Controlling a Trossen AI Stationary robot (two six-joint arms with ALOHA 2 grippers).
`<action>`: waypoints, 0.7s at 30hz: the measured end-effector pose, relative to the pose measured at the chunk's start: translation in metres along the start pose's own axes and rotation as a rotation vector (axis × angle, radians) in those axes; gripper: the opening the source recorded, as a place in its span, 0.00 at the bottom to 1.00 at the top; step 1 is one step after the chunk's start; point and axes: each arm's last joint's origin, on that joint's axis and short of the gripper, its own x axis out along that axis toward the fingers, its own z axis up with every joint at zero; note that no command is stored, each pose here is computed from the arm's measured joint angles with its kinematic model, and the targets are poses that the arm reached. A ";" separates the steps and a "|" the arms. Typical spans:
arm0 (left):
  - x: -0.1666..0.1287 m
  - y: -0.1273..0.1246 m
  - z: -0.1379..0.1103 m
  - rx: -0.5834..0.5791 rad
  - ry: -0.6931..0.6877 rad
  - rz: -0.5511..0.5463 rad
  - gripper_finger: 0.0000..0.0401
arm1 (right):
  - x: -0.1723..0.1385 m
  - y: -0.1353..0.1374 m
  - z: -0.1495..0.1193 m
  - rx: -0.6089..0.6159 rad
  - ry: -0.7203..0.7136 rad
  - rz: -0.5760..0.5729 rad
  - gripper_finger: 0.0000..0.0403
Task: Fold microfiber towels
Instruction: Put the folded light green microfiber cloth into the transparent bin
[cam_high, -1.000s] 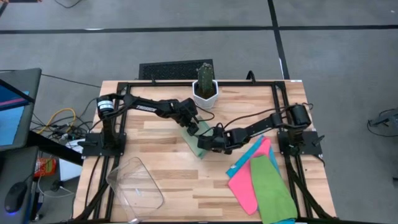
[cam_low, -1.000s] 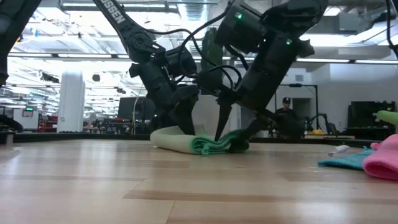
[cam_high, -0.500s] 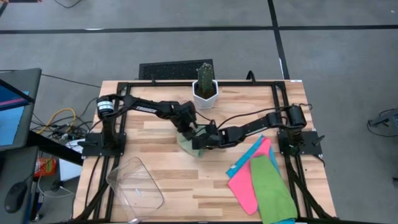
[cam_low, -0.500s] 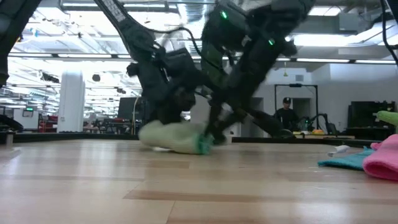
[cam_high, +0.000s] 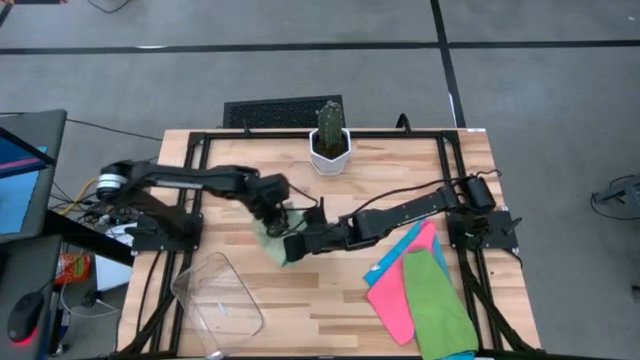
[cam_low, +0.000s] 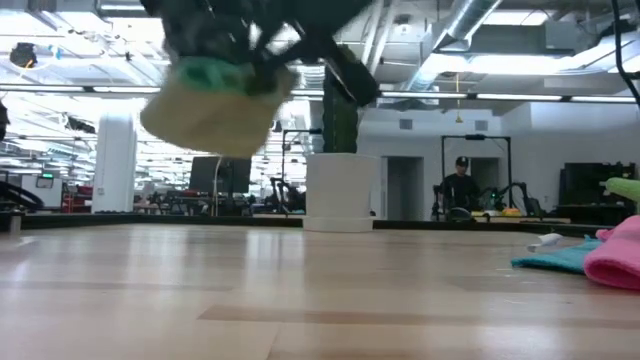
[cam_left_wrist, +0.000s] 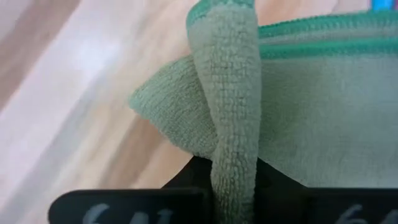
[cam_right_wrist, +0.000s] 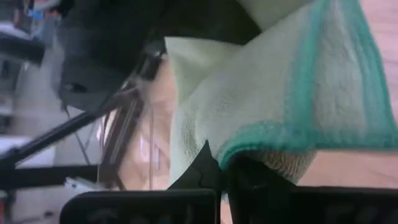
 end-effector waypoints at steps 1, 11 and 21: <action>-0.005 -0.005 -0.007 -0.010 -0.004 0.005 0.03 | -0.002 0.004 0.000 -0.031 0.002 0.005 0.06; -0.039 -0.037 -0.068 -0.124 0.000 0.017 0.03 | 0.030 0.052 -0.033 -0.159 0.060 0.143 0.06; -0.051 -0.045 -0.124 -0.014 0.154 0.141 0.03 | 0.084 0.099 -0.062 -0.094 0.078 0.310 0.06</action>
